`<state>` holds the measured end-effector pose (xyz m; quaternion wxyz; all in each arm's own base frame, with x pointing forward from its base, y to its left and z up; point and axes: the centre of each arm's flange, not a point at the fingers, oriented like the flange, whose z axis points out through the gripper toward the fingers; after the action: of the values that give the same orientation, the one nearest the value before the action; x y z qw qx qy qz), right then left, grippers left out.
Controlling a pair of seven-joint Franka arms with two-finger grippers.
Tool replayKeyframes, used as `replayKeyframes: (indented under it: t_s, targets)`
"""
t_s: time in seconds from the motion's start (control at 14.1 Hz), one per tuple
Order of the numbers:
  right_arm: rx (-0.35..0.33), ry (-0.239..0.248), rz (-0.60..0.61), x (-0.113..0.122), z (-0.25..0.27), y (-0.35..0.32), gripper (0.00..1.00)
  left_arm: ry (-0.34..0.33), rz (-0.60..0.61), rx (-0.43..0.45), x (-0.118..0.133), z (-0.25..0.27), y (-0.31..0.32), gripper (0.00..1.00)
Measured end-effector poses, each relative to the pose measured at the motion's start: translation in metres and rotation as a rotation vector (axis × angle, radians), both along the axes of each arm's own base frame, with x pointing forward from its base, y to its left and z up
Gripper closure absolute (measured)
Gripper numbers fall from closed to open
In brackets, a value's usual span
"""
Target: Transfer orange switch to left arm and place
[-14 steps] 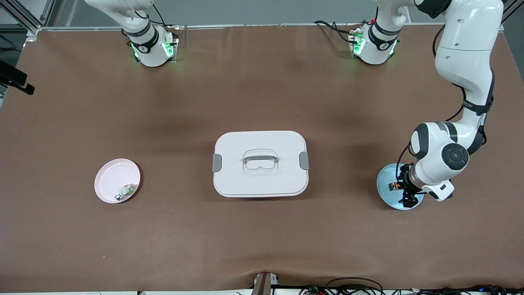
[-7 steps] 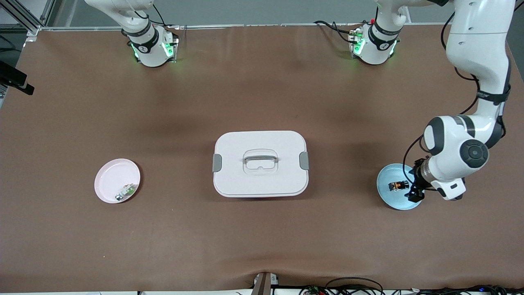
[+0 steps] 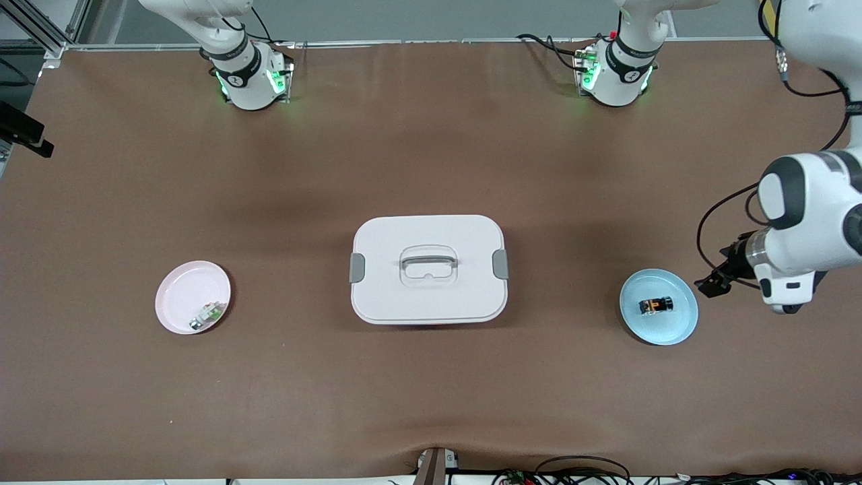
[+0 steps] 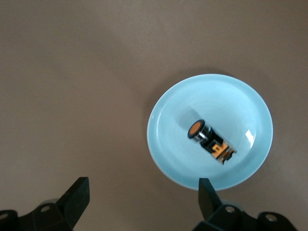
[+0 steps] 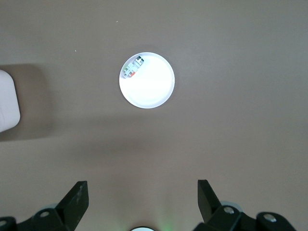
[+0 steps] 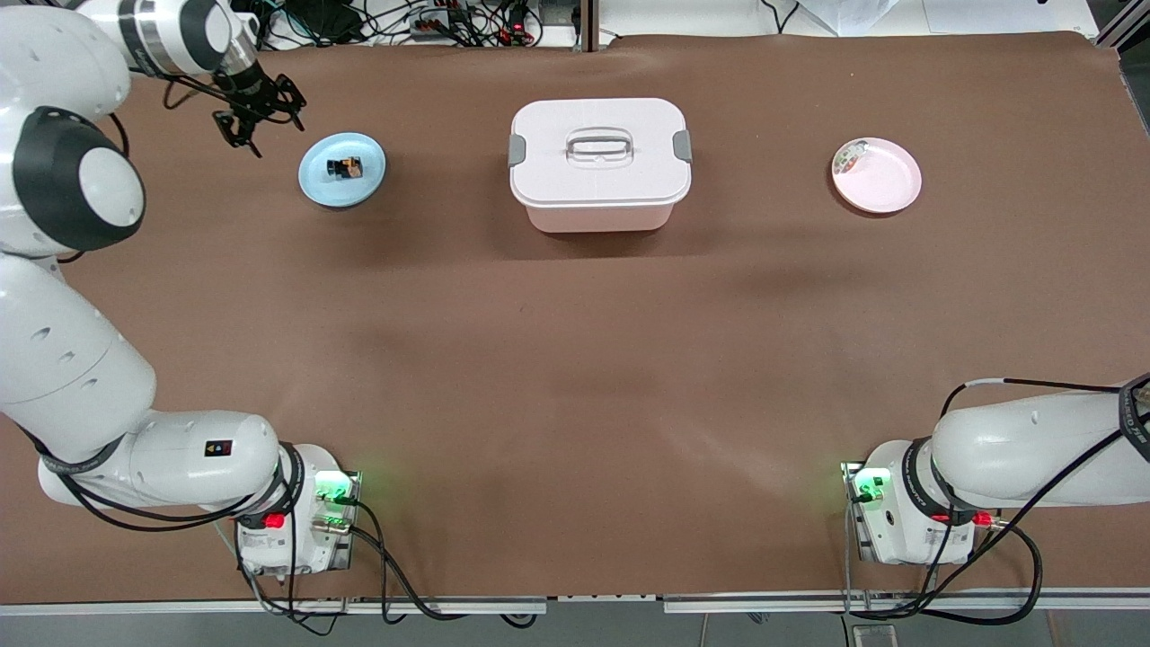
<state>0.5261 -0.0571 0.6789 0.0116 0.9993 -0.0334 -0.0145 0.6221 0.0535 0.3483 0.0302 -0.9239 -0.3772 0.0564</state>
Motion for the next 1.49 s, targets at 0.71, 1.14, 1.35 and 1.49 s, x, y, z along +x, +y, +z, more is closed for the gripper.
replayKeyframes:
  t_s: [0.71, 1.14, 1.35, 1.49]
  targets:
    - [0.016, -0.004, -0.014, 0.001, 0.0, 0.0, 0.0, 0.03, -0.359, -0.067, -0.032, 0.139, 0.02, 0.0]
    - [0.054, -0.007, -0.005, 0.0, 0.0, -0.001, 0.0, -0.034, -0.438, -0.059, -0.037, 0.211, -0.019, 0.0]
    - [0.054, -0.007, 0.02, 0.0, 0.0, -0.002, 0.0, -0.093, -0.471, -0.046, -0.039, 0.247, -0.037, 0.0]
    - [0.054, -0.007, 0.022, 0.0, 0.0, -0.002, 0.0, -0.114, -0.484, -0.042, -0.038, 0.257, -0.04, 0.0]
